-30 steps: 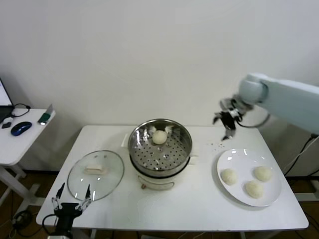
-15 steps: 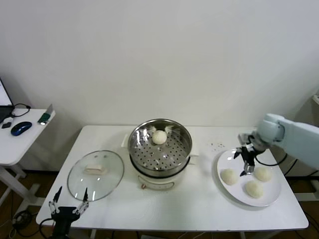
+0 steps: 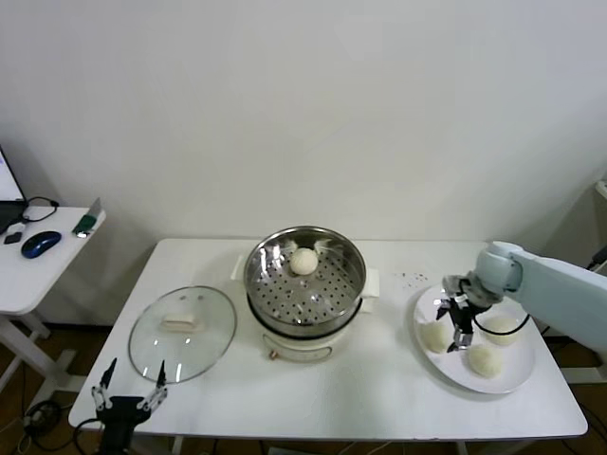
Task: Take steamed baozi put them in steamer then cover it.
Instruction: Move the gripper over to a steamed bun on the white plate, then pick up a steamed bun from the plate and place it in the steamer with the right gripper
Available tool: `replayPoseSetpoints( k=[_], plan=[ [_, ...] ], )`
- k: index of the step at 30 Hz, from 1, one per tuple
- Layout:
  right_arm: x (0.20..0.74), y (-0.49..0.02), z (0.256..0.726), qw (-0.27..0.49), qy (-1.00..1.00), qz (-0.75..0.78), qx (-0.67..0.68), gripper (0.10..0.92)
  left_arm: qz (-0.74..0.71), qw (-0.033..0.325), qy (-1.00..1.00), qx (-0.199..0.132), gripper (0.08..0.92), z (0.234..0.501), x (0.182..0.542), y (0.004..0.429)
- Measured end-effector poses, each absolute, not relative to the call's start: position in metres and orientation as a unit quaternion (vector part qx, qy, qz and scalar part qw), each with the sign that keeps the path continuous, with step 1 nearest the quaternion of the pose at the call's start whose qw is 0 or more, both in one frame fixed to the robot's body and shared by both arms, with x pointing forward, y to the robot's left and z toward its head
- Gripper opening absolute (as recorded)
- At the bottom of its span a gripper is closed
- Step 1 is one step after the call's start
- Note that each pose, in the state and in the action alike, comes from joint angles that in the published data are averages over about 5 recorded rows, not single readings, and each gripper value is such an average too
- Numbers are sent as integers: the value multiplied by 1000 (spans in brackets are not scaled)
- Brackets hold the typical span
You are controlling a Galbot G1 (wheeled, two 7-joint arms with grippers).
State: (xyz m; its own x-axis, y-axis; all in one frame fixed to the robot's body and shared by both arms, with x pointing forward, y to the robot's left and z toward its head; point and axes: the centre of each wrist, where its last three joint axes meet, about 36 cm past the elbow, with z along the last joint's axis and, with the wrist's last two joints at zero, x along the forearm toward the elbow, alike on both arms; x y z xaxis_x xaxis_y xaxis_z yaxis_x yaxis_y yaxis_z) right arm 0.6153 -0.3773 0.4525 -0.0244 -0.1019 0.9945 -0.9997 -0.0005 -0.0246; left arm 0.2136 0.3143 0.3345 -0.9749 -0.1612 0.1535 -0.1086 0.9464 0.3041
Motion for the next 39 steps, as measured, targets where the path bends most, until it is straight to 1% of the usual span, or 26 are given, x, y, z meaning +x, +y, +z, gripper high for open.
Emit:
replayPoseSetpoints(
  k=[5, 15, 19, 22, 26, 31, 35, 39],
  plan=[
    [621, -374, 448, 466, -531, 480, 521, 818, -149, 88, -982, 69, 823, 335, 214, 315],
    [624, -375, 447, 466, -532, 475, 523, 721, -150, 89, -982, 70, 823, 334, 214, 316],
    [626, -377, 453, 464, -537, 474, 522, 701, -150, 88, -982, 70, 823, 335, 215, 316],
    [631, -379, 467, 461, -541, 475, 520, 696, -150, 87, -982, 69, 823, 336, 215, 315],
    [645, -378, 499, 450, -550, 479, 515, 696, -149, 86, -983, 67, 823, 336, 214, 313],
    [670, -366, 559, 427, -569, 487, 508, 696, -147, 87, -983, 64, 823, 337, 213, 309],
    [691, -343, 616, 401, -586, 492, 504, 696, -145, 87, -984, 62, 823, 337, 211, 305],
    [708, -309, 668, 374, -602, 493, 504, 698, -143, 85, -984, 60, 823, 339, 211, 301]
  ],
)
